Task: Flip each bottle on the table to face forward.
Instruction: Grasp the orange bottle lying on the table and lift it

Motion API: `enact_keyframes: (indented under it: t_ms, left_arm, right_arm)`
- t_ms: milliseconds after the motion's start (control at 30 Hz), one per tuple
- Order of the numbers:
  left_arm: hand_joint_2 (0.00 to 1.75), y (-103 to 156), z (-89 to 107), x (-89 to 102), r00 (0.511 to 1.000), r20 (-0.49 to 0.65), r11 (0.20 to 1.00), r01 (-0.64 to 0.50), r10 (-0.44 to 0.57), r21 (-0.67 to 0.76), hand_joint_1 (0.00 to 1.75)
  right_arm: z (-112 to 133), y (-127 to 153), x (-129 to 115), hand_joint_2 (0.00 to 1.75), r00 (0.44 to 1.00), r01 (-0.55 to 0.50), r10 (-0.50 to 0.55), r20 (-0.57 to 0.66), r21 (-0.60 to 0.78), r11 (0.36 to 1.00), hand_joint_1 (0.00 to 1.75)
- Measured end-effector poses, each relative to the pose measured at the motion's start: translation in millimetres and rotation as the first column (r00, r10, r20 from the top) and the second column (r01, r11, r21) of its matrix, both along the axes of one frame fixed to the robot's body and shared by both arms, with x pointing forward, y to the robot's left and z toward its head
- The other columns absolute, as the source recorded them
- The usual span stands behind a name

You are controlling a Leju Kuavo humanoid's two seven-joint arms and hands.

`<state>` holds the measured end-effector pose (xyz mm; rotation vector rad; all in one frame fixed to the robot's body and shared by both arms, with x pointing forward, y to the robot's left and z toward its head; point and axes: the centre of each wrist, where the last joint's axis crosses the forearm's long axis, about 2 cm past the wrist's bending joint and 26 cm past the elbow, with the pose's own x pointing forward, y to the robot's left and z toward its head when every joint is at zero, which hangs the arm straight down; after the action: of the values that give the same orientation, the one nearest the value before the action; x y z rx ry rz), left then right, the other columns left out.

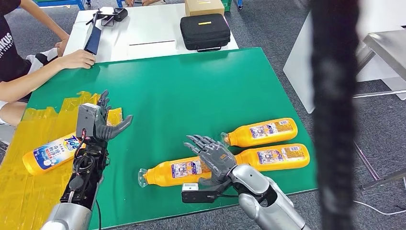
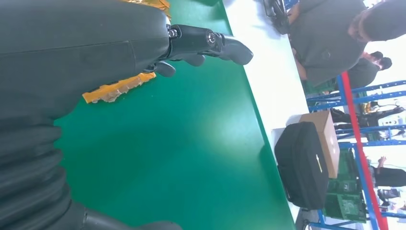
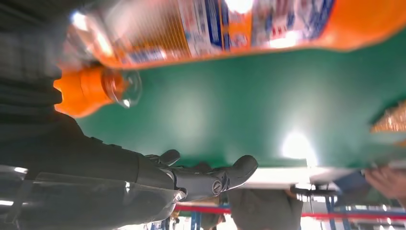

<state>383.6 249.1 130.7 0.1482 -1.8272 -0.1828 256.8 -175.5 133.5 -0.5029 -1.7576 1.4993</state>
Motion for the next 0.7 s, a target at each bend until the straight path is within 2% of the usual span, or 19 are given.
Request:
enact_keyframes:
  t_ms: [333, 533, 700]
  left_arm:
    - [1.75, -5, 0.7, -0.8, 1.0, 0.002, 0.999, 0.009, -0.009, -0.031, 0.0]
    - [1.75, -11, 1.4, -1.2, 1.0, 0.004, 0.999, 0.028, -0.028, -0.039, 0.0]
    - [1.75, -17, 1.1, -2.2, 0.999, 0.004, 0.998, 0.045, -0.045, -0.049, 0.0]
  right_arm:
    - [-22, -2, -9, 1.75, 0.996, -0.037, 0.028, -0.09, -0.106, 0.994, 0.0]
    - [-38, -4, -8, 1.75, 0.986, -0.029, 0.004, -0.168, -0.149, 0.988, 0.0]
    - [-47, -4, -3, 1.75, 0.982, 0.019, -0.056, -0.179, -0.207, 0.978, 0.14]
